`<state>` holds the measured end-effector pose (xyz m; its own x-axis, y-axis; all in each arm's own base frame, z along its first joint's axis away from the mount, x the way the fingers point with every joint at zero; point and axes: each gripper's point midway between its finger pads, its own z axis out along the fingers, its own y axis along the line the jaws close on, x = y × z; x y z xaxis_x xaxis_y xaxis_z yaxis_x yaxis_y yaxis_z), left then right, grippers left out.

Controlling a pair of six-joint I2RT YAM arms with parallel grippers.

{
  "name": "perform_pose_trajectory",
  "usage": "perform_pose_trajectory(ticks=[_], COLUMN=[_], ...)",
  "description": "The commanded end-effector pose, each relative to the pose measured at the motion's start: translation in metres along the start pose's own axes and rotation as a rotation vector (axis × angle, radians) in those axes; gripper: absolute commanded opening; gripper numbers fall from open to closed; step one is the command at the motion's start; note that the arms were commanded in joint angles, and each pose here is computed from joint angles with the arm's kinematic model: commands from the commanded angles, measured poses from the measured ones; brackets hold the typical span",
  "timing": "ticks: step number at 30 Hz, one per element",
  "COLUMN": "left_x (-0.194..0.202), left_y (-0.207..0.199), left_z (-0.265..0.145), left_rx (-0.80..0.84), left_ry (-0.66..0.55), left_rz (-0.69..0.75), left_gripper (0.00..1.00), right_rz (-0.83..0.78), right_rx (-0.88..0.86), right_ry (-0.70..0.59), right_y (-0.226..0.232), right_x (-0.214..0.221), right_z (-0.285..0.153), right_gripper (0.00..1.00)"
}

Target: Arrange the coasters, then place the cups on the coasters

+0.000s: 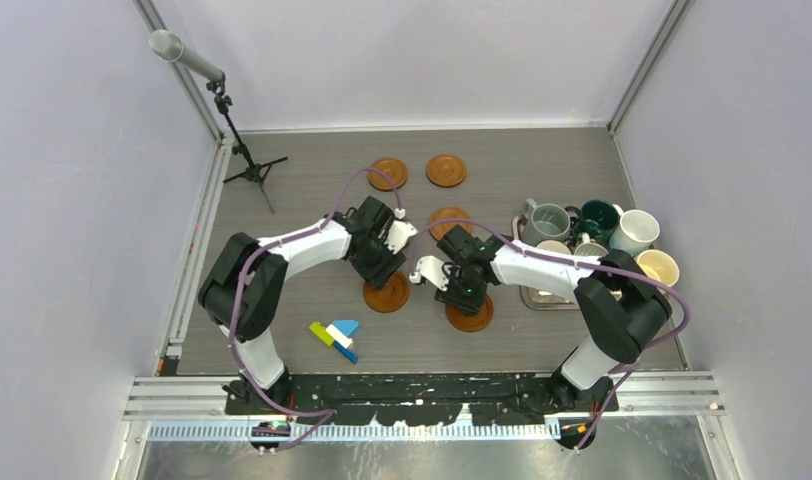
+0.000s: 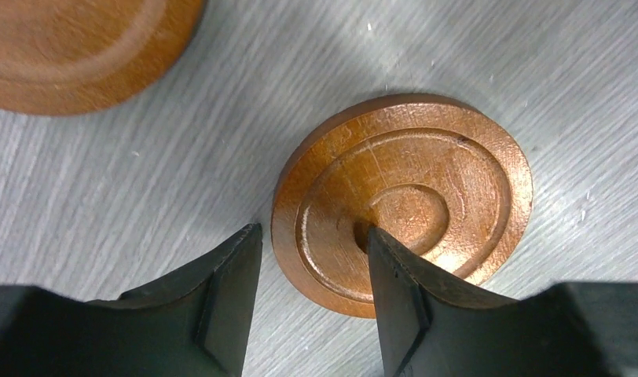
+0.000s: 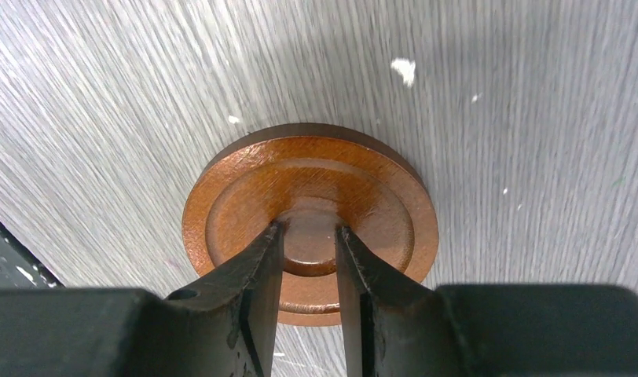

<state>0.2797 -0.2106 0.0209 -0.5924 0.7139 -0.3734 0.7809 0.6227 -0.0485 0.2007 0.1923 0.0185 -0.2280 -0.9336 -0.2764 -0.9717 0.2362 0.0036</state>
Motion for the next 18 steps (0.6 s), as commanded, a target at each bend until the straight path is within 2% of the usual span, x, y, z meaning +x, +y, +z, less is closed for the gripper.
perform_pose_trajectory(ticks=[1, 3, 7, 10, 14, 18], left_x=[0.053, 0.052, 0.042, 0.031, 0.022, 0.015], left_y=[-0.003, -0.003, 0.005, 0.006, 0.005, 0.014], left_z=[-0.006, -0.009, -0.016, -0.024, -0.031, -0.032], left_rx=[0.007, 0.019, 0.054, 0.102, 0.109, 0.037], left_ry=[0.163, 0.150, 0.082, 0.008, -0.070, -0.180], left_rz=[0.033, 0.021, -0.045, -0.071, -0.036, 0.012], left_gripper=[0.54, 0.54, 0.59, 0.63, 0.69, 0.77], right_rz=[0.010, 0.016, 0.032, 0.065, 0.130, 0.240], right_rx=[0.014, 0.018, 0.045, 0.060, 0.075, 0.084], right_ry=[-0.118, -0.139, -0.194, -0.246, -0.279, -0.260], right_y=[-0.007, -0.008, -0.009, -0.009, -0.011, -0.023], right_x=[-0.039, -0.043, -0.051, -0.056, -0.053, -0.037], right_z=[0.001, -0.001, -0.017, -0.035, -0.052, -0.052], right_gripper=[0.36, 0.36, 0.43, 0.51, 0.61, 0.63])
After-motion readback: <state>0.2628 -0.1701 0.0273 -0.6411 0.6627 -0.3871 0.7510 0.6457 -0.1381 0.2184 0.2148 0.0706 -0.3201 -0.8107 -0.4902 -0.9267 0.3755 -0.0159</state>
